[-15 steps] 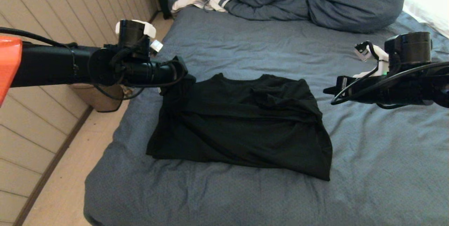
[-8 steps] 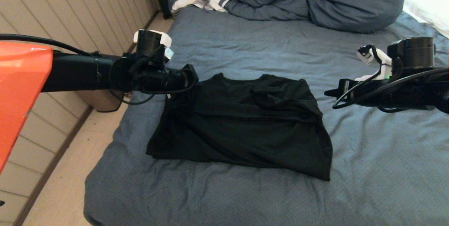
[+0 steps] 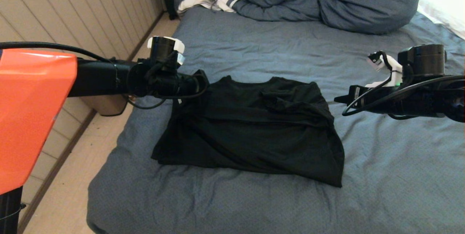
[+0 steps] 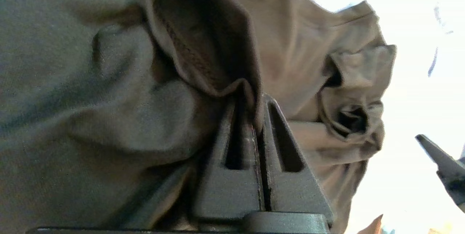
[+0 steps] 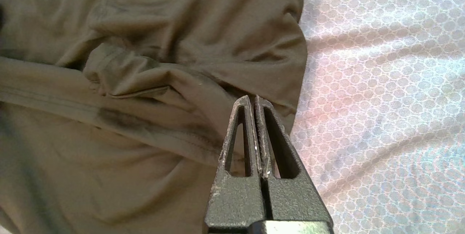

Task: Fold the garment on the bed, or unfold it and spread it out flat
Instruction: Fold the black T-shirt

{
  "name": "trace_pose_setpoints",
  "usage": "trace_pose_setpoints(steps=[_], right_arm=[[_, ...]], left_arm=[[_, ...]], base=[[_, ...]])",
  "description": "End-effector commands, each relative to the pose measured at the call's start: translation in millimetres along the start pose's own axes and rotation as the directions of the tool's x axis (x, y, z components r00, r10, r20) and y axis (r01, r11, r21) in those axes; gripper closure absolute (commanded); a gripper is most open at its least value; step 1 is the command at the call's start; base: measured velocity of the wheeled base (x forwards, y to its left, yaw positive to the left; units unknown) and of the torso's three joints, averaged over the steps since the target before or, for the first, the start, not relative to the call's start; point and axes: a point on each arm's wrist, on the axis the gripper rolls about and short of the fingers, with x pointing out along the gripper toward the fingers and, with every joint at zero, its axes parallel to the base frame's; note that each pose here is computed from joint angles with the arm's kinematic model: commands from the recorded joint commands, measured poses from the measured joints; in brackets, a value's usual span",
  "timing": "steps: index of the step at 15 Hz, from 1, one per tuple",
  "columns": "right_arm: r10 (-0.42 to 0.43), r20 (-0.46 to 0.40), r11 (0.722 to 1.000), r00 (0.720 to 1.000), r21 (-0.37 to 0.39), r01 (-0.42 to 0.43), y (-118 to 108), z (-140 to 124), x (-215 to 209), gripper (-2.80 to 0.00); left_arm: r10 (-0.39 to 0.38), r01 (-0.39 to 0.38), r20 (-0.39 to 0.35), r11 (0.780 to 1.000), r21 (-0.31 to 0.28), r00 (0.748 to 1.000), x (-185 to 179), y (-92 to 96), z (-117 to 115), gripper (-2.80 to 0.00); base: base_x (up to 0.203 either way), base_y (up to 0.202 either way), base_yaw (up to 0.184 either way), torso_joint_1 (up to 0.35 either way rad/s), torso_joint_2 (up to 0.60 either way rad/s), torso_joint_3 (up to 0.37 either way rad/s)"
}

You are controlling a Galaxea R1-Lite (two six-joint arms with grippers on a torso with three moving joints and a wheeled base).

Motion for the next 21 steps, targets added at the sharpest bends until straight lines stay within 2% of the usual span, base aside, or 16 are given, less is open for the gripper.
trace_pose_setpoints(steps=[1,4,7,11,12,14,16,18,20,21], right_arm=[[-0.001,-0.008,1.0,1.0,0.006,0.001,-3.1,-1.5,2.7,0.0],[-0.002,-0.012,1.0,1.0,0.01,0.002,-4.6,-2.2,3.8,0.0],[-0.001,-0.01,1.0,1.0,0.011,0.001,-4.4,-1.9,3.3,0.0],[0.026,0.006,0.999,1.0,0.027,-0.027,-0.7,2.6,-3.6,0.0],[0.031,0.01,0.998,0.999,0.049,-0.031,1.4,4.5,-6.4,0.0],[0.029,-0.006,0.998,1.0,0.061,-0.029,5.2,2.4,-14.9,0.0],[0.016,-0.105,0.996,0.994,0.088,-0.007,6.6,-5.3,-20.2,0.0],[0.028,-0.155,0.996,0.987,0.092,-0.014,13.6,-6.2,-20.4,0.0],[0.054,-0.196,0.995,0.979,0.092,-0.037,25.1,-4.5,-15.5,0.0],[0.076,-0.221,0.995,0.972,0.087,-0.058,34.4,-2.8,-8.3,0.0]], left_arm=[[0.023,-0.023,-0.006,1.0,-0.009,1.0,4.6,1.7,0.0,-2.8],[0.028,-0.028,0.017,1.0,-0.006,0.999,-2.3,-5.2,5.4,-2.8],[-0.008,0.007,0.034,1.0,0.007,0.999,-22.5,-23.4,6.7,-2.8],[-0.036,0.035,0.05,0.999,0.021,0.998,-68.5,-49.2,10.0,-2.8],[-0.032,0.03,0.045,0.999,0.024,0.998,-83.3,-51.9,7.9,0.0],[0.001,-0.002,0.01,1.0,0.028,1.0,-105.2,-46.6,-5.5,0.0],[0.058,-0.054,-0.056,0.996,0.07,0.997,-118.4,-30.6,-28.8,0.0],[0.101,-0.089,-0.102,0.99,0.111,0.99,-128.3,-17.2,-48.1,0.0],[0.108,-0.094,-0.109,0.987,0.127,0.988,-129.8,-12.1,-54.9,0.0],[0.088,-0.074,-0.109,0.988,0.133,0.99,-126.8,-18.1,-54.8,0.0]], base=[[0.0,0.0,0.0,0.0,0.0,0.0],[0.0,0.0,0.0,0.0,0.0,0.0],[0.0,0.0,0.0,0.0,0.0,0.0],[0.0,0.0,0.0,0.0,0.0,0.0],[0.0,0.0,0.0,0.0,0.0,0.0],[0.0,0.0,0.0,0.0,0.0,0.0],[0.0,0.0,0.0,0.0,0.0,0.0],[0.0,0.0,0.0,0.0,0.0,0.0],[0.0,0.0,0.0,0.0,0.0,0.0],[0.0,0.0,0.0,0.0,0.0,0.0]])
